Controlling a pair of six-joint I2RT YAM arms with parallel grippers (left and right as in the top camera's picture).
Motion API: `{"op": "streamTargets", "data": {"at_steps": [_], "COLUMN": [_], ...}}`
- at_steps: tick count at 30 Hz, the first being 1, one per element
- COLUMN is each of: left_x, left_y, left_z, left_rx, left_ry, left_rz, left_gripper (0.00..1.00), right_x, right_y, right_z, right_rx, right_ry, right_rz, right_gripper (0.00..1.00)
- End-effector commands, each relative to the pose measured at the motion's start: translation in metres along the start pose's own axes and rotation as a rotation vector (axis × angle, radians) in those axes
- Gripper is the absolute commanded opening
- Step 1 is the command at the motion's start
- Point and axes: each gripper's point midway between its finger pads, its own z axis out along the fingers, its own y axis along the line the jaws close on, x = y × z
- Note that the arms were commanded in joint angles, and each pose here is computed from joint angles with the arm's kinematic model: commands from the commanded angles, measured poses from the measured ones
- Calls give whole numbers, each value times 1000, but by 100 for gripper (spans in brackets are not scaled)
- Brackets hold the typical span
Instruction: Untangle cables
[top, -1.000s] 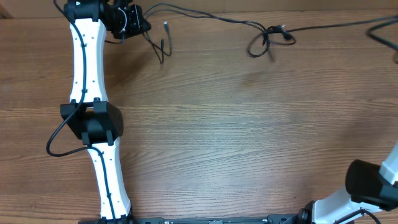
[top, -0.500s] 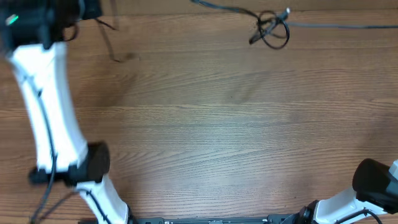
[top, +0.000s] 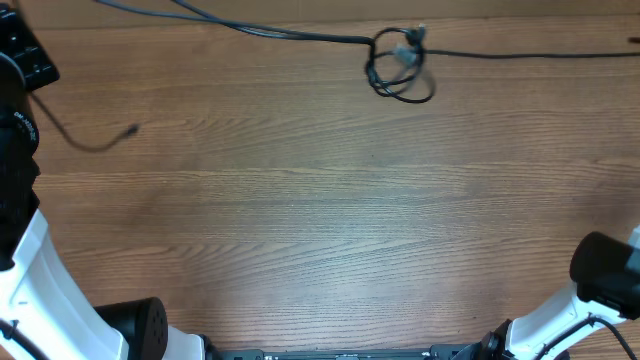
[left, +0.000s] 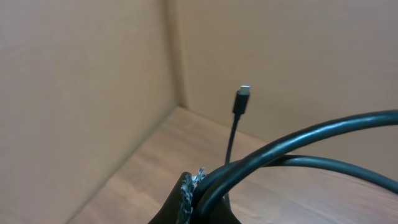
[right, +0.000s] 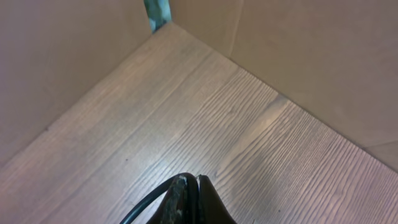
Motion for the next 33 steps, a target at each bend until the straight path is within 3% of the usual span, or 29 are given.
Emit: {"op": "streamTargets", "data": {"at_steps": [1, 17, 22, 33], "left_x": [0, 46, 95, 213], "left_y": [13, -85, -105, -153], "left_z": [8, 67, 105, 196], "left_rx": [-77, 321, 339, 324], "left_ry": [3, 225, 418, 770], "left_rz": [1, 63, 104, 206], "left_gripper": [4, 4, 4, 5], "right_x": [-6, 8, 17, 73], "right_y": [-2, 19, 32, 28], "right_z": [3, 1, 3, 45], "right_rx": [11, -96, -171, -113], "right_ry": [-14, 50, 92, 279], "right_rz": [-9, -24, -27, -67], "right_gripper": [4, 3, 4, 4]}}
